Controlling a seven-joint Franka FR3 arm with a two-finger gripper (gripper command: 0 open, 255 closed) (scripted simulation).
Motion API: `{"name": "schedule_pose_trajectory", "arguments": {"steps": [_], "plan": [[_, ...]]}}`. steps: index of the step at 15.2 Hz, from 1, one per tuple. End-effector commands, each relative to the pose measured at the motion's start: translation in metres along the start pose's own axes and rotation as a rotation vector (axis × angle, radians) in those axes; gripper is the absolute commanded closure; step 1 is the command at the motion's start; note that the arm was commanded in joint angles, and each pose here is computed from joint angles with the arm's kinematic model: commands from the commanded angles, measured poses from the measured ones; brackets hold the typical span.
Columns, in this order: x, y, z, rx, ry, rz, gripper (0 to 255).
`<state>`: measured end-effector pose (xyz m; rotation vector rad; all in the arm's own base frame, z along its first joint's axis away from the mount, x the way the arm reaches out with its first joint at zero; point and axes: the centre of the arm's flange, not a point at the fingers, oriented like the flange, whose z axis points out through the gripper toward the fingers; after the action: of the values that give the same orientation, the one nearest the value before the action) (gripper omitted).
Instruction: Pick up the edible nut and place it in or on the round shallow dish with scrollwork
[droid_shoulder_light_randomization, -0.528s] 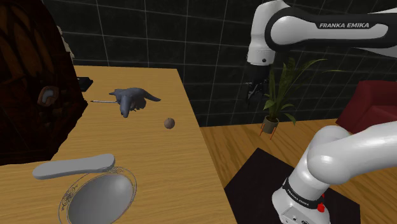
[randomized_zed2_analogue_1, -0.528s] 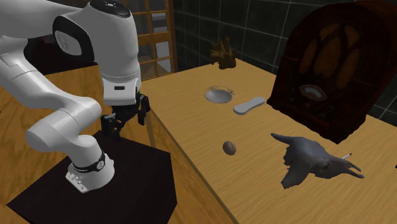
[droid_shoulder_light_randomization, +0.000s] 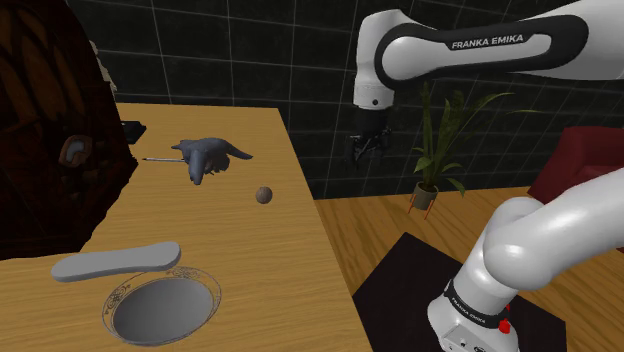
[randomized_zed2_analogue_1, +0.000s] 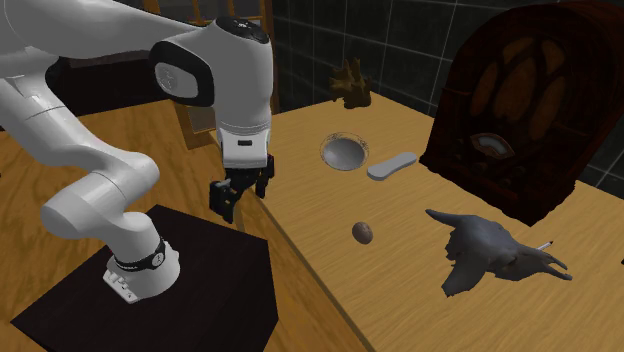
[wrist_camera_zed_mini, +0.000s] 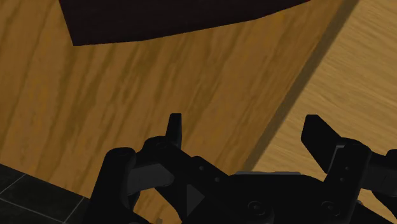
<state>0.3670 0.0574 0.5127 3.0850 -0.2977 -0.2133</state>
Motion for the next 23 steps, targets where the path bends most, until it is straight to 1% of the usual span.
{"name": "schedule_pose_trajectory", "arguments": {"steps": [1, 21, 23], "plan": [[0.02, -0.019, 0.007, -0.003, -0.001, 0.015, 0], [0.211, -0.199, 0.066, -0.047, -0.013, 0.157, 0], [0.21, -0.198, 0.077, -0.047, -0.013, 0.157, 0]]}}
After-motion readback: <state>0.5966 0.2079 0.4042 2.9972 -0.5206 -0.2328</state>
